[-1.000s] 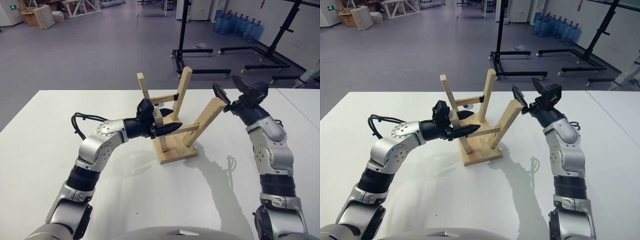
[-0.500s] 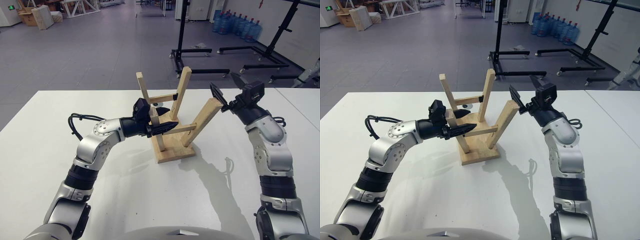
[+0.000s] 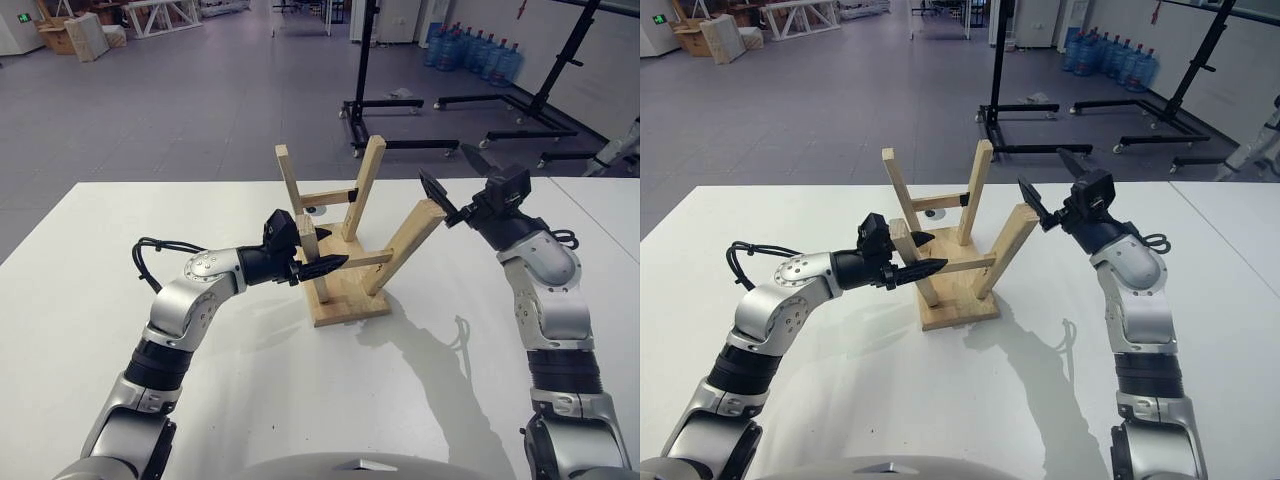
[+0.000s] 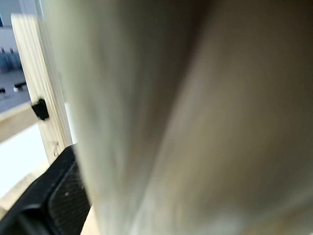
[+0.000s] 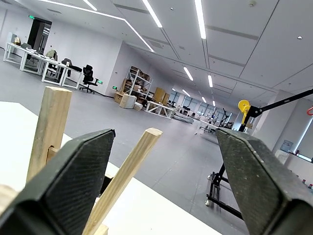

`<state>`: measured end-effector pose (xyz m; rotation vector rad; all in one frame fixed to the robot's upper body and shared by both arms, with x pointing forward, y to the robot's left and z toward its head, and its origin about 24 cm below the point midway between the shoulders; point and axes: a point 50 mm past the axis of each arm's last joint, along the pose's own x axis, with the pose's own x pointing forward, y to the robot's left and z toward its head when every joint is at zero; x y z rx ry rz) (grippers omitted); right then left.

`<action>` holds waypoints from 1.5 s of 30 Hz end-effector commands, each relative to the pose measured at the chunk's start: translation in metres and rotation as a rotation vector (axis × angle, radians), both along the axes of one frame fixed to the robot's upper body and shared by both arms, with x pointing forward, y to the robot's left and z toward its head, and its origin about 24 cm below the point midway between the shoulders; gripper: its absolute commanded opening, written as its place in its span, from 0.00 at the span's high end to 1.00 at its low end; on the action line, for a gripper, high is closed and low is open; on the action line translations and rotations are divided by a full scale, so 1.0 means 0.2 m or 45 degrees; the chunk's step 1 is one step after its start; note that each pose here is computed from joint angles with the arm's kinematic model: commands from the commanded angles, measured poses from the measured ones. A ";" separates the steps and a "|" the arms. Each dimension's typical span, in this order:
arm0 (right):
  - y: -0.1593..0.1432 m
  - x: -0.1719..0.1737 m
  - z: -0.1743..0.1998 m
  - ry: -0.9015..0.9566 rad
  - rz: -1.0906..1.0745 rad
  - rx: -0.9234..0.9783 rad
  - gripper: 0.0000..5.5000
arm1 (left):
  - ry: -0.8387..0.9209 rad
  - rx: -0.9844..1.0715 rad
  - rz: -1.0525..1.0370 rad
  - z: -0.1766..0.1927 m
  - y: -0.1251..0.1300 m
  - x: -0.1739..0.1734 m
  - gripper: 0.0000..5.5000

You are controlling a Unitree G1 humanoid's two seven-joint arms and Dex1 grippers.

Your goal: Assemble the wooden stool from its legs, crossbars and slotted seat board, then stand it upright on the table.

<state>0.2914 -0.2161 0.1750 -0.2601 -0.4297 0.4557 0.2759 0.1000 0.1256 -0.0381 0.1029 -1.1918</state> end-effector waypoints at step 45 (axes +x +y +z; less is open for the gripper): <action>0.50 -0.45 -0.31 0.626 0.813 0.296 0.30 | -0.217 -0.214 0.754 0.32 0.79 -0.18 0.40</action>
